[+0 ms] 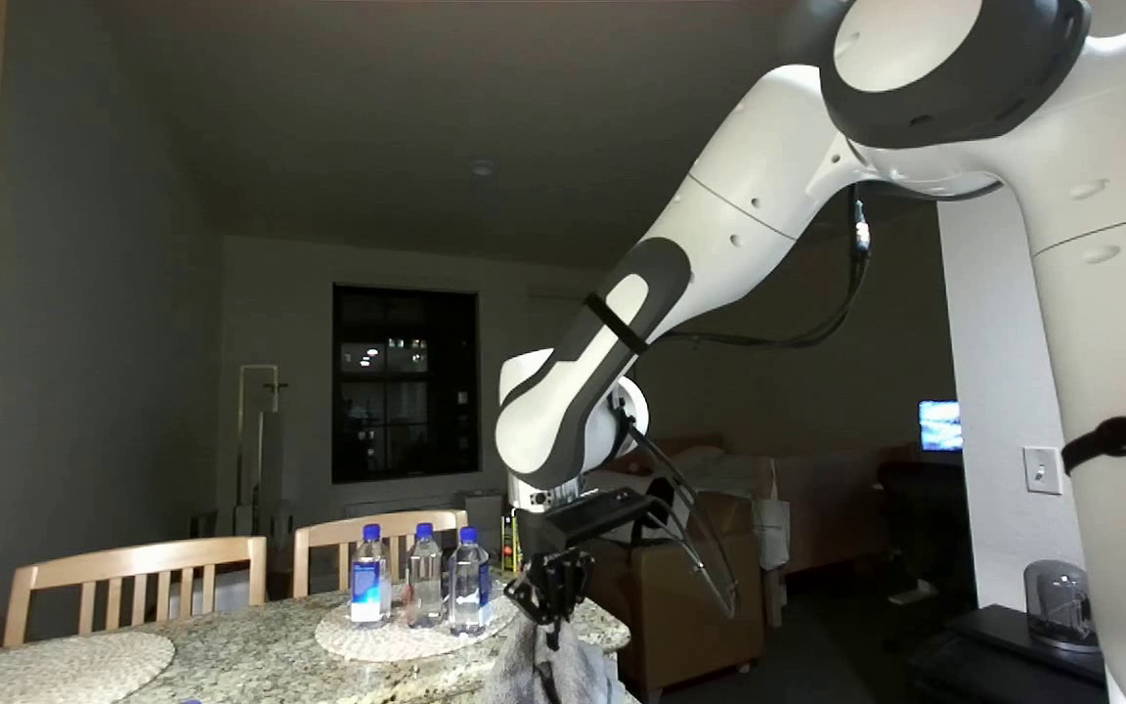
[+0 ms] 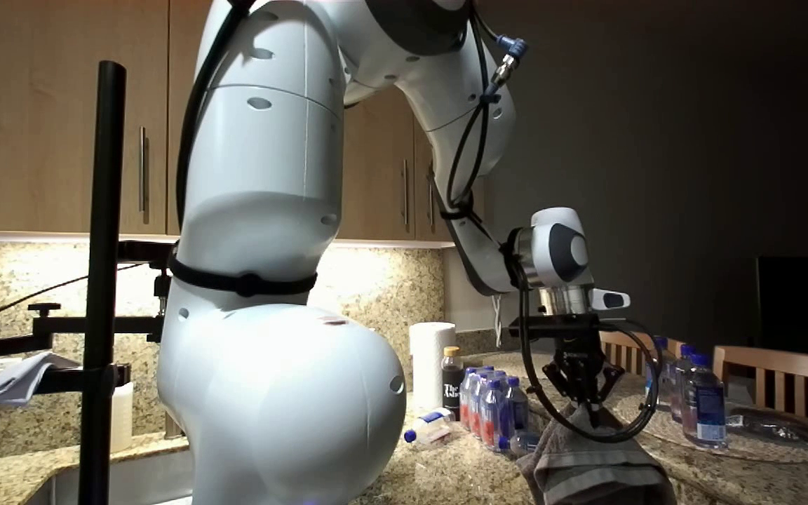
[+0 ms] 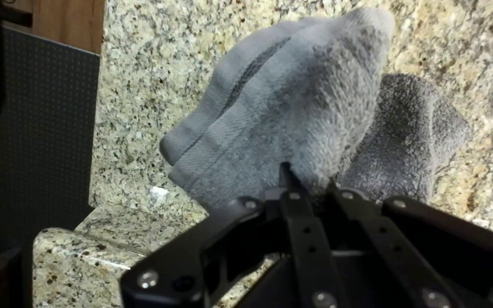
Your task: Move the grey towel to the right.
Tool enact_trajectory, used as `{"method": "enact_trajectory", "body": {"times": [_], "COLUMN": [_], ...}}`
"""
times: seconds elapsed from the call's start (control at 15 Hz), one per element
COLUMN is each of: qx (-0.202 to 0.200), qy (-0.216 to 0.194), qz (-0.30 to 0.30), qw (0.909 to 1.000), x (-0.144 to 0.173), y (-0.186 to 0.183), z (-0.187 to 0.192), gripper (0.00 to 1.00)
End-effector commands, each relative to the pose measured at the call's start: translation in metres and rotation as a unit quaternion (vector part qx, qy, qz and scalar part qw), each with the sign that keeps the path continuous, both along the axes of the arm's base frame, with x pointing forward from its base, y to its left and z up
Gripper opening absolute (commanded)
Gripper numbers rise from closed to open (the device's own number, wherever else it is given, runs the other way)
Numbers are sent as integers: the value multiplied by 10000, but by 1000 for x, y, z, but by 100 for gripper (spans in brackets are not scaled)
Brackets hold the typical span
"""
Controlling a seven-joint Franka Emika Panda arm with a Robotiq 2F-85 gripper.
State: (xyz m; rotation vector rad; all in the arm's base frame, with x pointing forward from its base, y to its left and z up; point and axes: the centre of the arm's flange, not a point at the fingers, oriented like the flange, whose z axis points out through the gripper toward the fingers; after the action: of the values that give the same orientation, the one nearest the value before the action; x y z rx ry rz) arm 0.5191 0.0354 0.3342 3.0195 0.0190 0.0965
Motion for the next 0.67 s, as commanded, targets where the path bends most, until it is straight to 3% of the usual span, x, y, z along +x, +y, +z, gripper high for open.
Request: {"method": "enact_trajectory", "body": {"times": [0.0,0.27,0.6], "qx": [-12,-128,-170], "qy": [-585,-1191,-1786], "qz": [-255,-291,-323], "qw": [9980,9924,9832], "x": [-2,21,41], "y": [9,22,31], "z": [-4,5,44], "gripper": [7,7,7]}}
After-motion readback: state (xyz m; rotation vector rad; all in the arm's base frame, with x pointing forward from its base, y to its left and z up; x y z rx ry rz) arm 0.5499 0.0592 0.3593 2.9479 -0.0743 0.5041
